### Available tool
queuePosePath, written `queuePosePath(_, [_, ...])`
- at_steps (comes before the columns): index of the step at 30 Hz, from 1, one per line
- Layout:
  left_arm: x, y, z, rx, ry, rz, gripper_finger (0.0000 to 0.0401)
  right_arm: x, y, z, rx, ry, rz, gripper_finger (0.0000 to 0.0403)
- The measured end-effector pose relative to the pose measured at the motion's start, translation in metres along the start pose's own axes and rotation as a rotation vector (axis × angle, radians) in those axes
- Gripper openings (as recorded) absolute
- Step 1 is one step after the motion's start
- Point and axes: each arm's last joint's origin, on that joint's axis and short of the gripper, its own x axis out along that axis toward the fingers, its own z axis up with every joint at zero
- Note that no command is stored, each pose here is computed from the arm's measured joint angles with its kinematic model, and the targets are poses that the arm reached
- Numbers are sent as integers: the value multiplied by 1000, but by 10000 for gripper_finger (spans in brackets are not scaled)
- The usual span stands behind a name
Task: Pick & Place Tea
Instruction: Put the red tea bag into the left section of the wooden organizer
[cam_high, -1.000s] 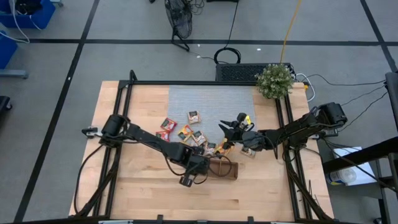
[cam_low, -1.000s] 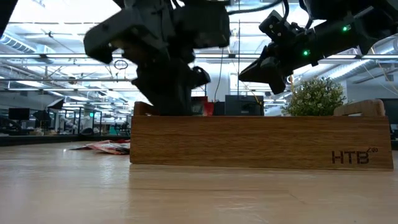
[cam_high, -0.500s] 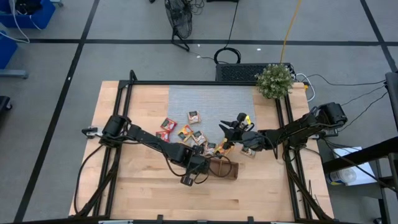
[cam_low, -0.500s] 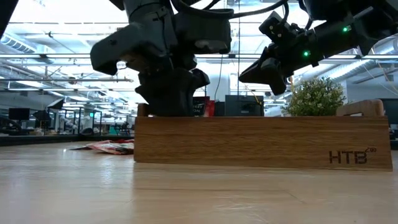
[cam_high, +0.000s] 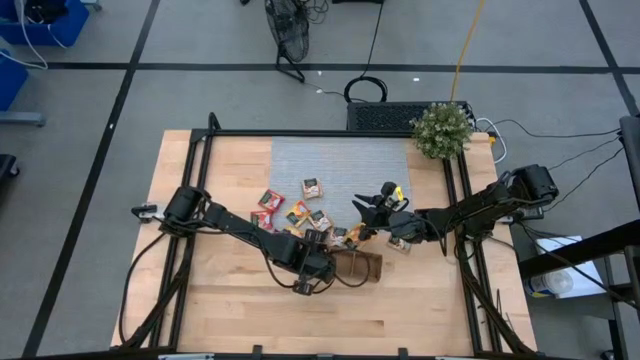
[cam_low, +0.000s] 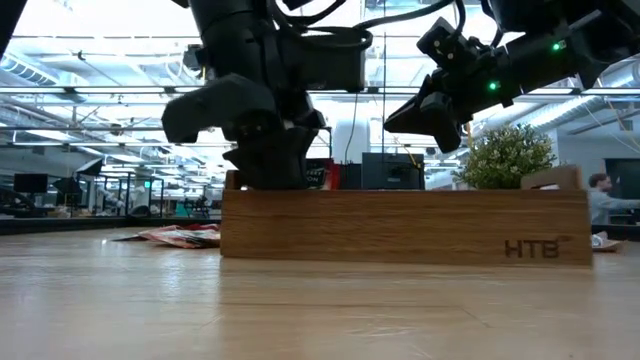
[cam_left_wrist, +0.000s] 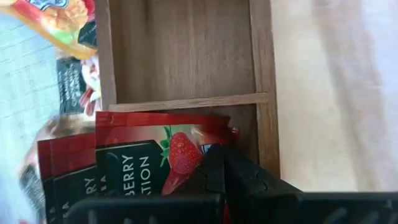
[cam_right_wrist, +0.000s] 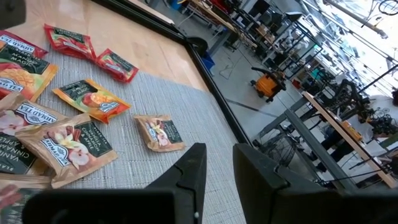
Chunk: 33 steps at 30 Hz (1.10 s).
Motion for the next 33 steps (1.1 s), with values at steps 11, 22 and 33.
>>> queuePosePath(11, [-2,-5,0,4,-7,109,3,0,0,0,-1,1,0,70])
queuePosePath(22, [-3,-3,-4,0,20,214,5,0,0,0,11,1,0,70])
queuePosePath(33, [-19,-1,9,-30,-42,190,18,0,0,0,9,2,1,70])
